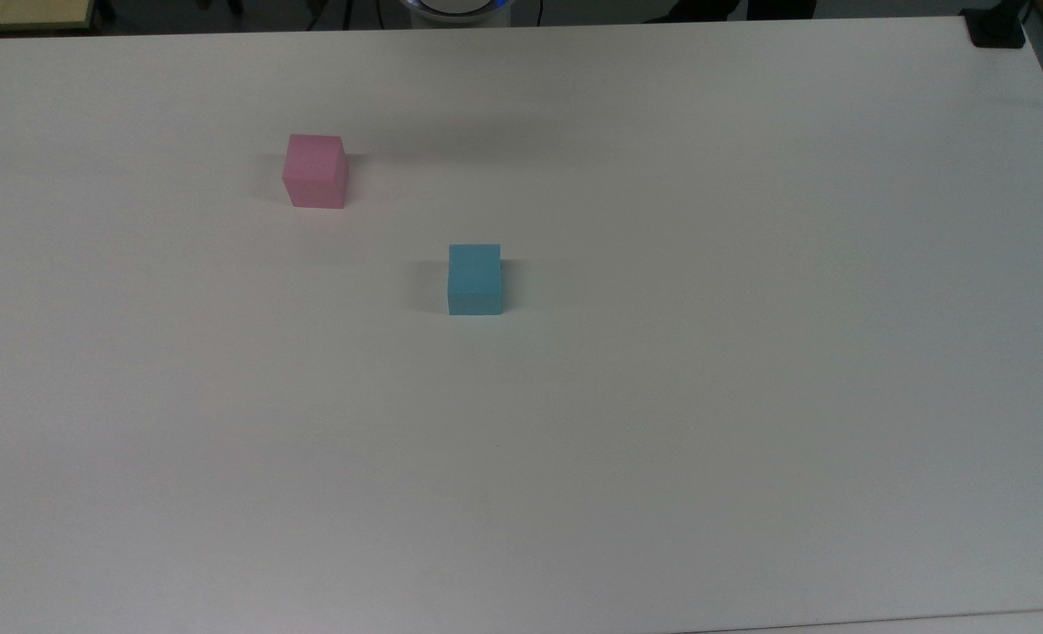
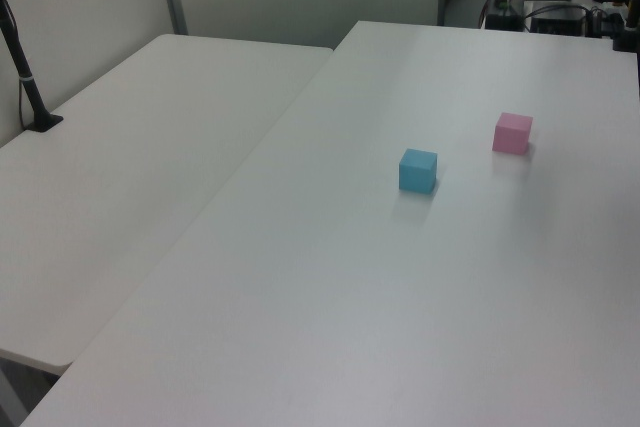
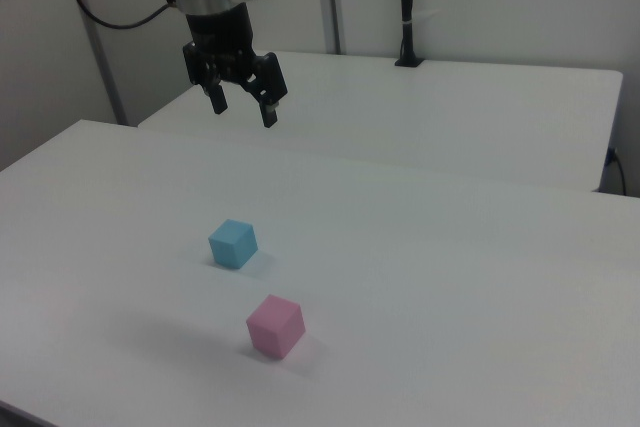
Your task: Put blue cube on pink cube
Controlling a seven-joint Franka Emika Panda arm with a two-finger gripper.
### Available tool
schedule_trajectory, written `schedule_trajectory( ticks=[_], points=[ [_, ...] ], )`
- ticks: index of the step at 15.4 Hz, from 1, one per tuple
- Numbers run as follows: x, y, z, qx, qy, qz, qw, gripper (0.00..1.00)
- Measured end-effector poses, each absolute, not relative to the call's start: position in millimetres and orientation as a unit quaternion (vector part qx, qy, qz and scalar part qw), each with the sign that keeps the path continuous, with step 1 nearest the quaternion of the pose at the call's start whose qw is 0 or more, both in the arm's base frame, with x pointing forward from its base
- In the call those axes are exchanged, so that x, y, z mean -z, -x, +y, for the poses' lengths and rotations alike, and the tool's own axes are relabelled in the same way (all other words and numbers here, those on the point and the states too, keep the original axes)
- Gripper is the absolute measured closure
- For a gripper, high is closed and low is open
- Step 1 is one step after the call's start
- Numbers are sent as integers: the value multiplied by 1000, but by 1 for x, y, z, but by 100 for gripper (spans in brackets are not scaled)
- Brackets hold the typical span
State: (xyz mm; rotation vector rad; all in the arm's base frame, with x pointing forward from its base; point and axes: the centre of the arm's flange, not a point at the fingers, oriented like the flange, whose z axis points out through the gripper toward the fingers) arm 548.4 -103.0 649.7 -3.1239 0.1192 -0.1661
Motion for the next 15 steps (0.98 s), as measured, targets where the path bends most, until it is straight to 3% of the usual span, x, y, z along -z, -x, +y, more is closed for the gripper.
schedule_trajectory(
  ticks=[15],
  points=[
    [-663, -537, -94, 45, 998, 31, 8, 0]
  ],
)
